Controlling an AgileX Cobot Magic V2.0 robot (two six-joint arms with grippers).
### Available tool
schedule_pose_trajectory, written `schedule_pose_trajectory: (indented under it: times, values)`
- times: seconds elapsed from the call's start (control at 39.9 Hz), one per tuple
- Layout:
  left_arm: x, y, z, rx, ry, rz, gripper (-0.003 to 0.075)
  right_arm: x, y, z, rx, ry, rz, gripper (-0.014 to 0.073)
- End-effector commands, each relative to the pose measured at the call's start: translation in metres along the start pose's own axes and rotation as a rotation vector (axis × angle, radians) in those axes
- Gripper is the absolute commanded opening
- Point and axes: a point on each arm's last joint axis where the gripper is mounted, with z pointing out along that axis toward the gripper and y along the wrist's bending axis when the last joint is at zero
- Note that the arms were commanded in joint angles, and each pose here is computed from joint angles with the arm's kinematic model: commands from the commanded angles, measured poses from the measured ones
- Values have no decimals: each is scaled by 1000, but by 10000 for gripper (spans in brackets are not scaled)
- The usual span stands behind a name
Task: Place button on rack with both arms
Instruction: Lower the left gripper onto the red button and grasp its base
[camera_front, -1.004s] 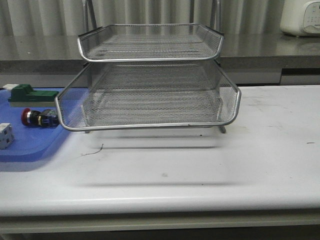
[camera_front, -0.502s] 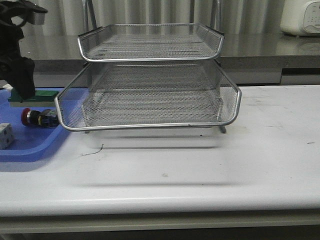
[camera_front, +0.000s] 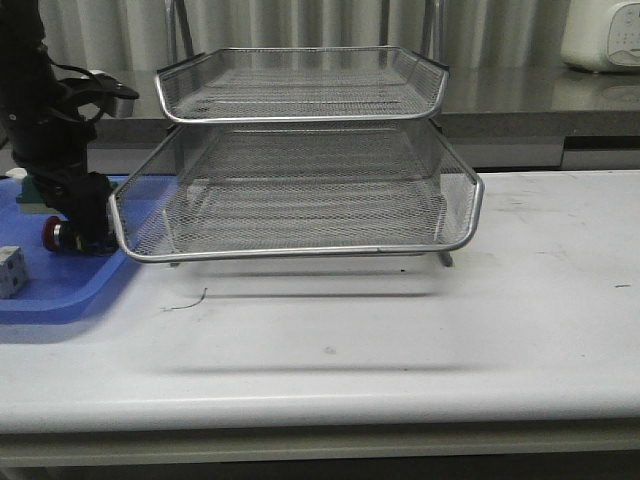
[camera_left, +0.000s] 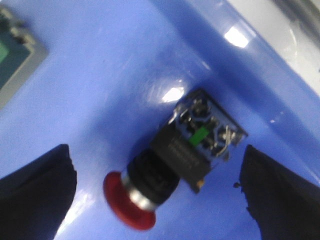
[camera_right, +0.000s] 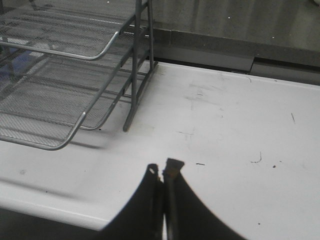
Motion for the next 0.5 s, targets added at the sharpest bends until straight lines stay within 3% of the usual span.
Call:
schedule_pose_trajectory:
  times: [0.0, 0.48]
  values:
    - [-15, 7, -31, -52, -92, 1, 617, -15, -1, -3, 14, -100, -9, -60]
    - [-14, 8, -7, -34, -78, 5, 617, -15, -1, -3, 14, -101, -9, -60]
